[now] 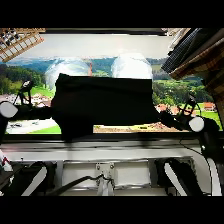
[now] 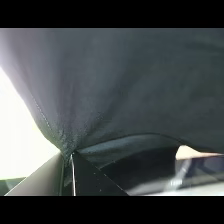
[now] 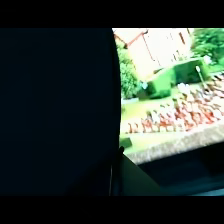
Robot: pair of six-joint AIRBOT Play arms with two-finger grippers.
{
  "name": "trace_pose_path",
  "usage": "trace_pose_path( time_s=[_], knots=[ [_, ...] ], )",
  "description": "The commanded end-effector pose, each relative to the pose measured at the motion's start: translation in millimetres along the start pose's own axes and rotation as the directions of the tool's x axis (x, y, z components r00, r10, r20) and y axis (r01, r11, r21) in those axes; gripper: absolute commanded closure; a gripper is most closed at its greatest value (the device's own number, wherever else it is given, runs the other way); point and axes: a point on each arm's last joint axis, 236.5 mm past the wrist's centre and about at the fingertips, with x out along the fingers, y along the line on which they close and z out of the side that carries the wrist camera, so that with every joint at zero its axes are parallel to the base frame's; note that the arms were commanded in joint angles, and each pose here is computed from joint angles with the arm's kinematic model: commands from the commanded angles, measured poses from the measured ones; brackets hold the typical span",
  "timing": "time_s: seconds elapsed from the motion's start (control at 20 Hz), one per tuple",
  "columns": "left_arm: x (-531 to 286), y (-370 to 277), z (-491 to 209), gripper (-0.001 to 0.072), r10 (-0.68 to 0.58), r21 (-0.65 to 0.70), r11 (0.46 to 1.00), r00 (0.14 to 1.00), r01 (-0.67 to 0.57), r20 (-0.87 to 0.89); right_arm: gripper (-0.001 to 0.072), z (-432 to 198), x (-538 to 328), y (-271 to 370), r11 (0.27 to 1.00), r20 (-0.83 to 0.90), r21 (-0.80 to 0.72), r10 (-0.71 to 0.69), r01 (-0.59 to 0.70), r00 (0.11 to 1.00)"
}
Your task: Fold the clothes and pants, and hang the long-sleeved shirts on hangers.
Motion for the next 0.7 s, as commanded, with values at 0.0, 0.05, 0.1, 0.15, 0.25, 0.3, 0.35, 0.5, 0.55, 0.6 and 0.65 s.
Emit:
trace_pose_path(
  time_s=[0.0,0.05,0.1,0.15,0.25,0.3,0.35,0.5,0.55,0.6,0.65],
  knots=[
    [-40,-1,-15,0.0696,0.04,0.043,0.998,0.998,-0.042,0.047,0.0691,-21,-39,-7,0.997,0.039,-0.072,-0.016,0.019,0.999],
    [-49,-4,-14,0.0696,0.039,0.039,0.998,0.996,-0.042,0.085,0.0691,-28,-47,-7,0.997,0.044,-0.081,-0.011,0.015,0.999],
    [-56,-7,-13,0.0696,0.033,0.043,0.998,0.993,-0.039,0.115,0.069,-33,-53,-7,0.996,0.048,-0.088,-0.008,0.012,0.999],
    [-62,-9,-12,0.0696,0.032,0.049,0.998,0.99,-0.039,0.14,0.0688,-36,-57,-7,0.996,0.056,-0.093,-0.005,0.01,0.998],
    [-67,-9,-4,0.0696,0.032,0.052,0.998,0.982,-0.043,0.183,0.0688,-33,-59,-5,0.995,0.076,-0.095,0.003,0.004,0.997],
    [-66,-9,2,0.0696,0.034,0.05,0.998,0.979,-0.045,0.202,0.0688,-29,-58,-4,0.996,0.086,-0.093,0.008,0.0,0.996],
    [-63,-7,11,0.0696,0.036,0.048,0.998,0.974,-0.048,0.224,0.0688,-22,-55,-2,0.996,0.097,-0.088,0.014,-0.005,0.995],
    [-47,2,40,0.0696,0.05,0.036,0.997,0.96,-0.062,0.275,0.0688,3,-38,6,0.998,0.126,-0.063,0.036,-0.028,0.991],
    [-39,5,49,0.0696,0.055,0.026,0.998,0.957,-0.066,0.285,0.0688,11,-29,9,0.998,0.127,-0.053,0.044,-0.037,0.991],
    [-30,10,58,0.0696,0.063,0.016,0.997,0.954,-0.071,0.295,0.0688,19,-19,13,0.998,0.123,-0.051,0.053,-0.047,0.991],
    [-21,15,68,0.0696,0.071,0.005,0.997,0.949,-0.076,0.308,0.0688,27,-9,16,0.997,0.112,-0.051,0.06,-0.054,0.992]
  ],
)
